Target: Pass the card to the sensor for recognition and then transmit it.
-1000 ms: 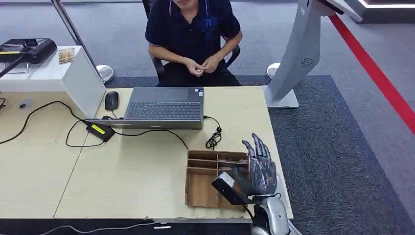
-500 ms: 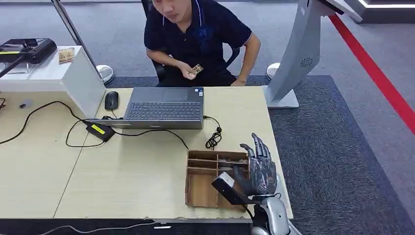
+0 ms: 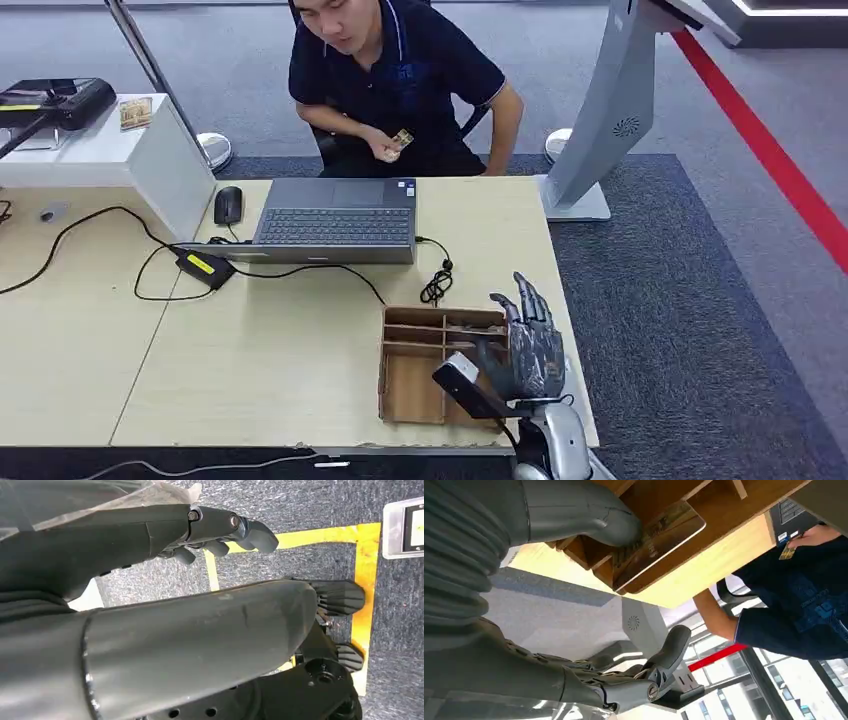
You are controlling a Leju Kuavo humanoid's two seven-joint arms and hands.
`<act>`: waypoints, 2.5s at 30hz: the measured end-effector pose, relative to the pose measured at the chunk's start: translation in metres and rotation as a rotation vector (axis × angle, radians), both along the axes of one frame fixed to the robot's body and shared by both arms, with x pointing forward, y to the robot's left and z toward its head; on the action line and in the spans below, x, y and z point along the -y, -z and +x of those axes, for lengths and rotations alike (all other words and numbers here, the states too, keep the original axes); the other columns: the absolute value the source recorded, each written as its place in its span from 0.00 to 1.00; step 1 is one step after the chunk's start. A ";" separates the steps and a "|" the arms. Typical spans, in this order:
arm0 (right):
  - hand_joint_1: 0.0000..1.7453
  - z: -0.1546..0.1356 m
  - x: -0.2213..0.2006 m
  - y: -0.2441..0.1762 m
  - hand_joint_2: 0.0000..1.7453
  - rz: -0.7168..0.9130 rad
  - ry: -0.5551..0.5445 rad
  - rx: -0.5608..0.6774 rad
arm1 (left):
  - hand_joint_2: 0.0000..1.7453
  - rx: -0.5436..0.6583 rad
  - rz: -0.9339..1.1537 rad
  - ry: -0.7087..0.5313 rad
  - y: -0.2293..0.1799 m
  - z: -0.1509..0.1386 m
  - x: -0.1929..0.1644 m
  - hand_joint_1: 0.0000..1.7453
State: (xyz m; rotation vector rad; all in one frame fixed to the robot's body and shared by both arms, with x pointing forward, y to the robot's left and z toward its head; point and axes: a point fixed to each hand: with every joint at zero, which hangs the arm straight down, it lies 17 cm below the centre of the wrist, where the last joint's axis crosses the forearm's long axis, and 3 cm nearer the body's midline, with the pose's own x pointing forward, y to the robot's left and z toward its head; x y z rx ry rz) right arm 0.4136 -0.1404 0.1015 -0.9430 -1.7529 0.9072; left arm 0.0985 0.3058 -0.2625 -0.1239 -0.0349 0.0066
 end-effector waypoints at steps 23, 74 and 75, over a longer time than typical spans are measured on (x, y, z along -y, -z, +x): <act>0.45 -0.002 0.000 0.006 1.00 0.004 0.001 -0.017 | 0.00 0.000 0.000 0.000 0.000 0.000 0.000 0.00; 1.00 -0.005 -0.009 0.007 1.00 0.013 -0.017 -0.022 | 0.00 0.002 -0.002 0.005 0.000 0.000 0.000 0.00; 1.00 -0.005 -0.009 0.007 1.00 0.012 -0.018 -0.022 | 0.00 0.002 -0.002 0.005 0.000 0.000 0.000 0.00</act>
